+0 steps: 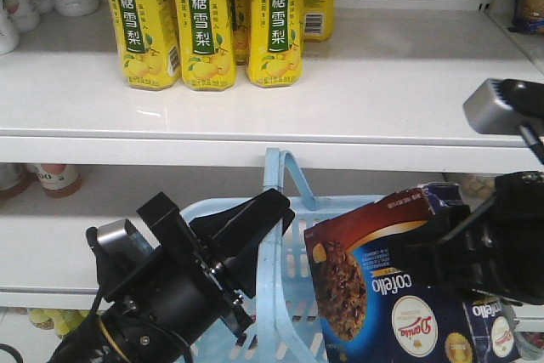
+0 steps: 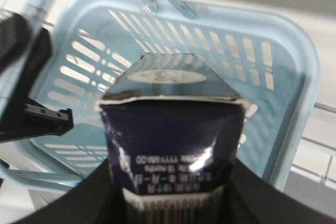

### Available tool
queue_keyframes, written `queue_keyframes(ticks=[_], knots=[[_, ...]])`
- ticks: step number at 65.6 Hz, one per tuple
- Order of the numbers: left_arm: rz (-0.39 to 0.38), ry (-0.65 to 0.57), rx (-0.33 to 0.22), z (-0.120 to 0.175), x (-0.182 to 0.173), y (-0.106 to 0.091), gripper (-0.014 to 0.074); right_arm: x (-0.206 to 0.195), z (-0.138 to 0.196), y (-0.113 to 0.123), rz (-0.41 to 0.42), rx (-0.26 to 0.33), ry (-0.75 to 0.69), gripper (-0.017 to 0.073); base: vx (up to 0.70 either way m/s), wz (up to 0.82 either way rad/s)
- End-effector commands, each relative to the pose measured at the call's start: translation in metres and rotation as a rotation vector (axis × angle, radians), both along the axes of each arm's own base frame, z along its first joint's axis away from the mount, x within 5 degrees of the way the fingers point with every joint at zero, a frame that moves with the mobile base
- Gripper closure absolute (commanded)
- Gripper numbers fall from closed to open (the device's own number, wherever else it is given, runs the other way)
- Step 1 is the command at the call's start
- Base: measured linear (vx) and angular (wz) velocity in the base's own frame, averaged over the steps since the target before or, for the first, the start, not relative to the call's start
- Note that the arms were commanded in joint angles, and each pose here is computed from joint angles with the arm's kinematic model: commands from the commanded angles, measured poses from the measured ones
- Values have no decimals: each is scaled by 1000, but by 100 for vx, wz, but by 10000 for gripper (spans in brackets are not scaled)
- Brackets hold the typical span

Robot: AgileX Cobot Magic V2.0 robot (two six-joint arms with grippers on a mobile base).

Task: Left arm holds basket, right arm returns cookies
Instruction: 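Carry the cookie box up onto the shelf with the right gripper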

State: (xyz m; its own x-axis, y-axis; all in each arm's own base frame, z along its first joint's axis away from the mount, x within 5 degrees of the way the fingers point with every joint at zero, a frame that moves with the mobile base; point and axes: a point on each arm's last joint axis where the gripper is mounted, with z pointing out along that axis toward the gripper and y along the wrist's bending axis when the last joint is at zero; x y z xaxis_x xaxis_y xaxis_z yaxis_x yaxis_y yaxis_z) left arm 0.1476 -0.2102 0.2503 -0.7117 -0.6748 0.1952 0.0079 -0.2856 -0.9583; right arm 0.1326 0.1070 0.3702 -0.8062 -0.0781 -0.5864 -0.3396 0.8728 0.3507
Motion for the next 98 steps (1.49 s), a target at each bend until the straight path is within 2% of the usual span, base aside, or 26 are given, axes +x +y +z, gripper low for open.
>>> queue_keyframes(ticks=[1,20,36,45,55,68,79,93,98], knots=[[105,-192,-249,37,2,14,596,-5,23,-5,-8,83,-140,566,0,0],[105,-192,-249,37,2,14,596,-26,39,-28,-31,84,-288,566,0,0],[105,-192,-249,37,2,14,596,-42,58,-44,-57,148,-462,566,0,0],[105,-192,-249,37,2,14,596,-46,68,-52,-79,155,-589,566,0,0],[105,-192,-249,37,2,14,596,-41,75,-58,-125,123,-704,566,0,0],[105,-192,-249,37,2,14,596,-28,83,-59,-207,109,-806,565,0,0],[105,-192,-249,37,2,14,596,-11,84,-57,-252,40,-857,565,0,0],[105,-192,-249,37,2,14,596,17,85,-69,-401,4,-904,565,0,0],[105,-192,-249,37,2,14,596,30,82,-72,-431,-20,-911,565,0,0]])
